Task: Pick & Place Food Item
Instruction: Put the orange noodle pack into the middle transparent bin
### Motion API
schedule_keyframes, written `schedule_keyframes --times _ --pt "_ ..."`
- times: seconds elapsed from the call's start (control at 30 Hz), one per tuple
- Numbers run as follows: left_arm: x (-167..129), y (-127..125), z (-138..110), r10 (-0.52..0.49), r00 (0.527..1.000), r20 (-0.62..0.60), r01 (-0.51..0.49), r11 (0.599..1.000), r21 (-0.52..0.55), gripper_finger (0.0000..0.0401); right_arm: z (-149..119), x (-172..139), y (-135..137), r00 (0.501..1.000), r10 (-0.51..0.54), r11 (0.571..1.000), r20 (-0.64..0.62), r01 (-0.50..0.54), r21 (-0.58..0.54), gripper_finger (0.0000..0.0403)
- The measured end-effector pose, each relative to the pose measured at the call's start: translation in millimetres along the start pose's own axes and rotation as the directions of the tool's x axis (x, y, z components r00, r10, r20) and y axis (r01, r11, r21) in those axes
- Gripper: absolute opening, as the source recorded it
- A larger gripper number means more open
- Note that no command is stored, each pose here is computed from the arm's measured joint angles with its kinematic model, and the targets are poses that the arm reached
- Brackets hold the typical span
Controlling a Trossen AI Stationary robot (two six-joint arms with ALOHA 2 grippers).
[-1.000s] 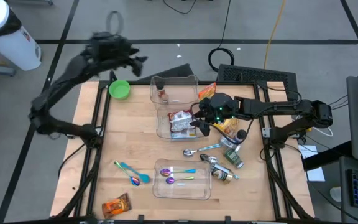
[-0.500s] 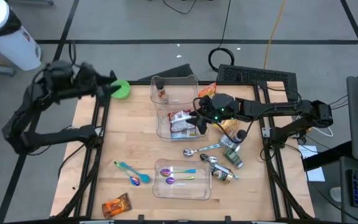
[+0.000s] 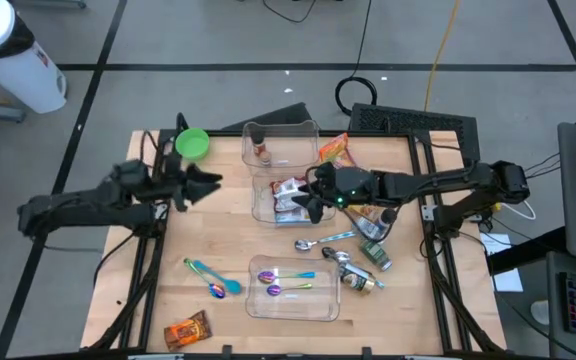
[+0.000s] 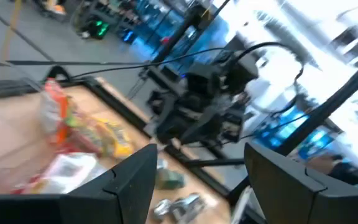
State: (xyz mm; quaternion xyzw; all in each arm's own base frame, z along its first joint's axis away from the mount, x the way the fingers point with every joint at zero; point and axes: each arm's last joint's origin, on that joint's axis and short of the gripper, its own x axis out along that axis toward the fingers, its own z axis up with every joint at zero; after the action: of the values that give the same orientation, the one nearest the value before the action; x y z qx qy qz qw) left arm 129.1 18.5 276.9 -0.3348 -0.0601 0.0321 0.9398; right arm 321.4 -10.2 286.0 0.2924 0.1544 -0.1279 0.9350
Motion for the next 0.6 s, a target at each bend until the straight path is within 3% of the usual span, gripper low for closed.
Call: schedule_keyframes --times 0.17,0.37,0.5,0.6 --pt "16.3 -4.7 -24.4 -0.009 0.999 0.037 0.010 1.000 -0.009 0.0246 1.1 1.0 10.3 0.996 0.069 0.998 0.051 -0.070 0.001 0.0210" --pt "35.5 -21.5 -49.9 -0.022 0.999 0.036 0.022 1.000 0.011 0.0246 27.0 -25.2 29.8 0.943 0.220 0.973 0.250 -0.193 -0.131 0.0210" --pt "50.2 -36.4 -62.4 -0.017 0.999 0.028 0.017 1.000 0.021 0.0246 41.7 -51.3 34.7 0.912 0.255 0.959 0.322 -0.195 -0.208 0.0210" --pt "66.1 -55.8 -63.2 -0.046 0.999 0.019 0.045 0.998 0.049 0.0246 50.8 -73.3 35.2 0.897 0.230 0.956 0.377 -0.135 -0.262 0.0210"
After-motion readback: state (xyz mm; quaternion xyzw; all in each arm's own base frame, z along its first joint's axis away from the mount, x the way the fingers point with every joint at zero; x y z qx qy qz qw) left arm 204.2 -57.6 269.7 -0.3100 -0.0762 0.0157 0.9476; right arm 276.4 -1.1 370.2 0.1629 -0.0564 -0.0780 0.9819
